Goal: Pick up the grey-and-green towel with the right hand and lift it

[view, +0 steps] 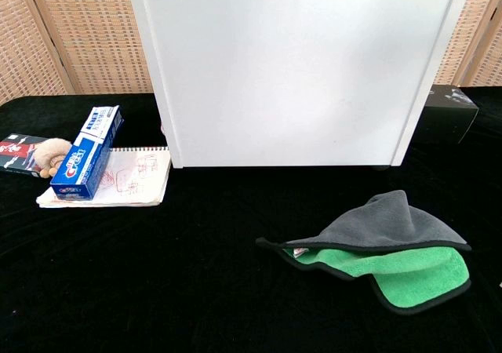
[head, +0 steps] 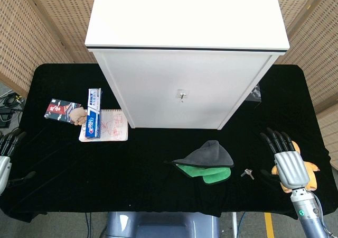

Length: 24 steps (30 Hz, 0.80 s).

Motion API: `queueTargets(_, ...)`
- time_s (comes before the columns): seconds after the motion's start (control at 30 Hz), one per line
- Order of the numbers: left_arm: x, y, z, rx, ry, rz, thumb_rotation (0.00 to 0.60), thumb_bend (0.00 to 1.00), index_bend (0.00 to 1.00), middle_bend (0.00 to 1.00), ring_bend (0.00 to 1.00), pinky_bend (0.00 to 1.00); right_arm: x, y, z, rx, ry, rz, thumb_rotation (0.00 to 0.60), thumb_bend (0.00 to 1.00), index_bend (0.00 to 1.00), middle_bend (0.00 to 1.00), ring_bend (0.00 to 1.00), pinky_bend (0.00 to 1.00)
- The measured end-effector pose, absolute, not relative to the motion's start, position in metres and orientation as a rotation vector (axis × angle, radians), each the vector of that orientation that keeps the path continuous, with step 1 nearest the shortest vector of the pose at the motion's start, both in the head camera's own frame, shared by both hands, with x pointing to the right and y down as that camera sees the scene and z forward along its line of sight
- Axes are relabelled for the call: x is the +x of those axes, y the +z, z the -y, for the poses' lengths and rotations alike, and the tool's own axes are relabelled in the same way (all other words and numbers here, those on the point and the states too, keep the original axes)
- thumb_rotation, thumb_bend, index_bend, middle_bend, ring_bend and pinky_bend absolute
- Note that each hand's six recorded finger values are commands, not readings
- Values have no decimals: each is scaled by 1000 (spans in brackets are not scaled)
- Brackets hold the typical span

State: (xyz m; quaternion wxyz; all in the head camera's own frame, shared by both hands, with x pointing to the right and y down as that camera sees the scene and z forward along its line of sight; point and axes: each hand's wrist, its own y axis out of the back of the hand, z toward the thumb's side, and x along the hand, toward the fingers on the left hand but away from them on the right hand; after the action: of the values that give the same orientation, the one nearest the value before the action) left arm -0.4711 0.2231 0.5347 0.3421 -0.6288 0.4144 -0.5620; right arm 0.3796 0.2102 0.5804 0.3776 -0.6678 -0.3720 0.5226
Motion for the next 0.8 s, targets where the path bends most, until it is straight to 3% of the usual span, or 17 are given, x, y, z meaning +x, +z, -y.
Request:
queueTargets(0.13,-471,534,-223,-1636,-1460,-1079,600,0,0,0,0,0,377,581,-211,-1723,1330,941,600,0,0,3,0,0)
queueTargets(0.17,-471,534,-223,-1636,-1459,-1080,600,0,0,0,0,0,376,582,-212,-1731,1328,935,600,0,0,54,20,0)
queueTargets(0.23,-472,534,-223,-1635,-1459,-1084,600,0,0,0,0,0,373,584,-213,-1746,1320,924,600,0,0,253,184,3)
queueTargets(0.27,-472,534,-223,-1635,-1459,-1085,600,0,0,0,0,0,370,585,-213,-1758,1313,914,600,0,0,401,331,47)
queueTargets(0.3,-472,533,-223,-1634,-1459,-1088,600,0,0,0,0,0,367,586,-212,-1768,1303,906,600,0,0,506,459,165)
queueTargets(0.33,-473,533,-222,-1633,-1459,-1089,600,0,0,0,0,0,364,587,-212,-1778,1290,897,600,0,0,559,522,275)
queueTargets(0.4,-473,534,-222,-1631,-1463,-1090,600,0,0,0,0,0,355,591,-210,-1808,1267,863,600,0,0,687,663,636)
queueTargets(0.5,-474,536,-220,-1629,-1470,-1090,600,0,0,0,0,0,339,602,-207,-1863,1239,782,600,0,0,811,803,900)
queueTargets(0.6,-476,539,-219,-1627,-1488,-1086,600,0,0,0,0,0,316,615,-203,-1938,1205,677,600,0,0,882,870,991)
queueTargets(0.8,-480,547,-216,-1621,-1526,-1083,600,0,0,0,0,0,267,638,-197,-2078,1144,453,600,0,13,923,909,1000)
